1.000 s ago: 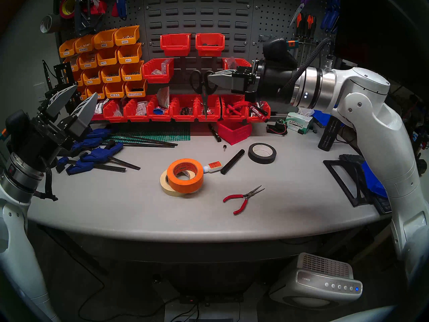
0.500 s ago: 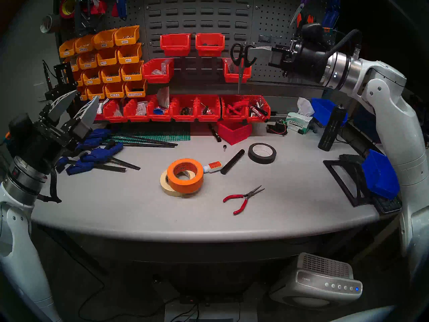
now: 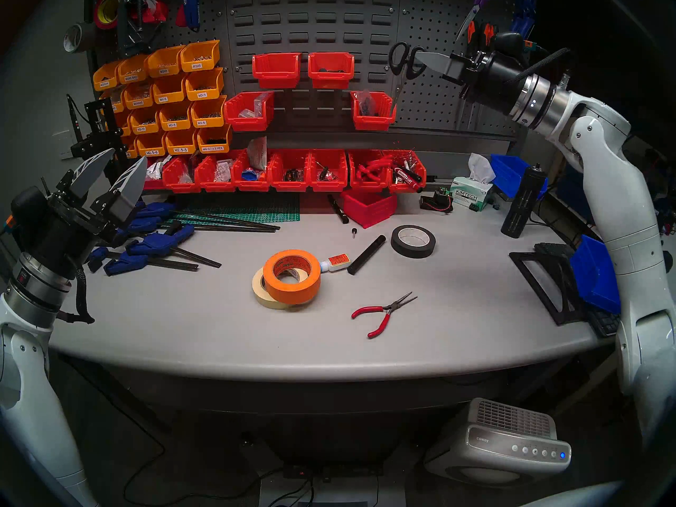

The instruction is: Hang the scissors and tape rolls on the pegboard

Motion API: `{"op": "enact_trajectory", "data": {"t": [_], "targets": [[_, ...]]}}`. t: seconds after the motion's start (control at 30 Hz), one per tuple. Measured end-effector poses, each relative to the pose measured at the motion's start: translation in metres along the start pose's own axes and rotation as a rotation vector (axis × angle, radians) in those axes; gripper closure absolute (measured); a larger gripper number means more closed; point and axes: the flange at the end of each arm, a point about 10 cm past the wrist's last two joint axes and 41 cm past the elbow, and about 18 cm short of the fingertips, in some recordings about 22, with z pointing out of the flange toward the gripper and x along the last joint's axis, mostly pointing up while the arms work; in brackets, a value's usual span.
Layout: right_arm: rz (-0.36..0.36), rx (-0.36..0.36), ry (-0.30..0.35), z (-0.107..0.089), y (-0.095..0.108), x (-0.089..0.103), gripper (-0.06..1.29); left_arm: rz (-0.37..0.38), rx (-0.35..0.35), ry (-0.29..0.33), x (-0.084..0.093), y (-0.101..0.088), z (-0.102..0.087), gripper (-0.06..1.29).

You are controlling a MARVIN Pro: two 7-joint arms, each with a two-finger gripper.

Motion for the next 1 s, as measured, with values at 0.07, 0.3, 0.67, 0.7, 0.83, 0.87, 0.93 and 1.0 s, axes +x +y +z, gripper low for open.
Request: {"op": "enact_trajectory", "data": {"t": [0.07,0.3,0.67,0.7,0.83,0.87,0.93,1.0], "targets": [[0.016,-0.005,0.026,-0.002,0.008,0.001,1.26,0.001,0.001,-0.002,0.000,0.000,0.000,0.00],[0.083,-0.013,0.124,-0.011,0.037,0.003,1.26,0.008,-0.001,-0.015,-0.004,0.001,0.002,0.00],[0.150,-0.006,0.211,-0.019,0.064,-0.005,1.26,0.013,0.005,-0.023,-0.010,0.003,0.009,0.00],[0.155,-0.003,0.218,-0.019,0.065,-0.006,1.26,0.014,0.006,-0.023,-0.010,0.003,0.010,0.00],[0.173,0.003,0.235,-0.019,0.070,-0.008,1.26,0.015,0.010,-0.021,-0.010,0.003,0.011,0.00],[0.177,0.004,0.238,-0.019,0.071,-0.009,1.26,0.015,0.010,-0.021,-0.010,0.003,0.011,0.00],[0.188,0.006,0.249,-0.019,0.073,-0.011,1.26,0.015,0.013,-0.019,-0.010,0.002,0.011,0.00],[0.196,0.006,0.255,-0.018,0.075,-0.013,1.26,0.015,0.015,-0.018,-0.010,0.001,0.011,0.00]]}}
